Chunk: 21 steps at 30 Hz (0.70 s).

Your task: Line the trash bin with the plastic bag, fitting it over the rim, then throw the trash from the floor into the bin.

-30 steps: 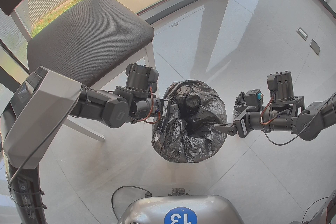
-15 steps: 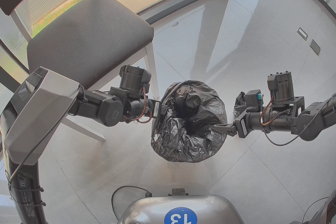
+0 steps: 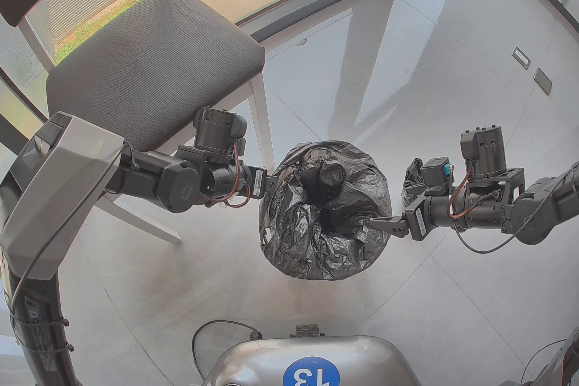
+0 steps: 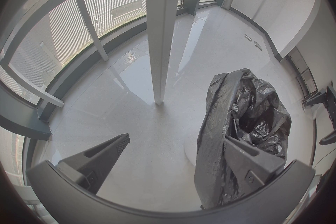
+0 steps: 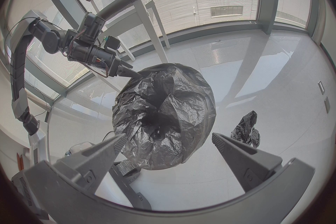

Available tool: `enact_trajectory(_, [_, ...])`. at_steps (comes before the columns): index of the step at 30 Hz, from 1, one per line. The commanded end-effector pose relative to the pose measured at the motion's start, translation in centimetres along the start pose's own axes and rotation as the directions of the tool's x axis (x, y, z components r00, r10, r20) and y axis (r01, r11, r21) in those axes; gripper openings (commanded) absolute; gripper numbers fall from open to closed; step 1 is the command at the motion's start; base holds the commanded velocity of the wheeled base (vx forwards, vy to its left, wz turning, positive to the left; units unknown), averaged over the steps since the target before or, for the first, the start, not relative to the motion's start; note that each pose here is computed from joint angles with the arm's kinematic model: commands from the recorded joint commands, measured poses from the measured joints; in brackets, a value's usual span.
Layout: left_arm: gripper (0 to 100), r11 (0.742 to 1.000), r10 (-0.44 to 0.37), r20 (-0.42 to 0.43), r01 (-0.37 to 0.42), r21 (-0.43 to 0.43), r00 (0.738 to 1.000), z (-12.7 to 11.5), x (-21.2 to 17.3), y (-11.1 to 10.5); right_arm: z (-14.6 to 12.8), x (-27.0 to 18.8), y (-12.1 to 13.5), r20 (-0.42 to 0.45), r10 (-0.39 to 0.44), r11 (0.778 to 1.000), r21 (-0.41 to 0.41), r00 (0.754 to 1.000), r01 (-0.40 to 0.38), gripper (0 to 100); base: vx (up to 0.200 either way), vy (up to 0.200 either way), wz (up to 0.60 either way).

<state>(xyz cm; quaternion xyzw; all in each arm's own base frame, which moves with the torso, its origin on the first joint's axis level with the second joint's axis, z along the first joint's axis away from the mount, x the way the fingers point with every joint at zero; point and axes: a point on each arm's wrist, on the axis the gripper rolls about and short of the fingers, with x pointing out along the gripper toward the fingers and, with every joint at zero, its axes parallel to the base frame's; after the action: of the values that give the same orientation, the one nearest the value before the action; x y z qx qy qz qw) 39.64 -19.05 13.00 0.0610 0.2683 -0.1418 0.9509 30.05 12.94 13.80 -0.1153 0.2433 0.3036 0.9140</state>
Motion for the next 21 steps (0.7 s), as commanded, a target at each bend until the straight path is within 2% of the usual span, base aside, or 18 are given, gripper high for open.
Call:
enact_trajectory(1, [100,1.000,0.014,-0.006,-0.014,-0.004,1.000,-0.1,0.2,0.7,-0.1,0.1,0.0,-0.003,0.001,1.000,-0.001,1.000,-0.001,100,0.000,0.000,0.00])
enact_trajectory(12, [100,0.999,0.042,-0.035,-0.042,-0.008,0.999,-1.1,2.1,1.8,0.0,0.0,0.0,0.000,0.001,1.000,-0.001,1.000,-0.001,100,0.000,0.000,0.00])
enact_trajectory(21, [100,1.000,0.026,-0.031,-0.026,-0.006,0.999,-1.1,2.6,1.0,0.0,0.0,0.1,0.000,0.002,1.000,-0.002,1.000,-0.002,100,0.000,0.000,0.00])
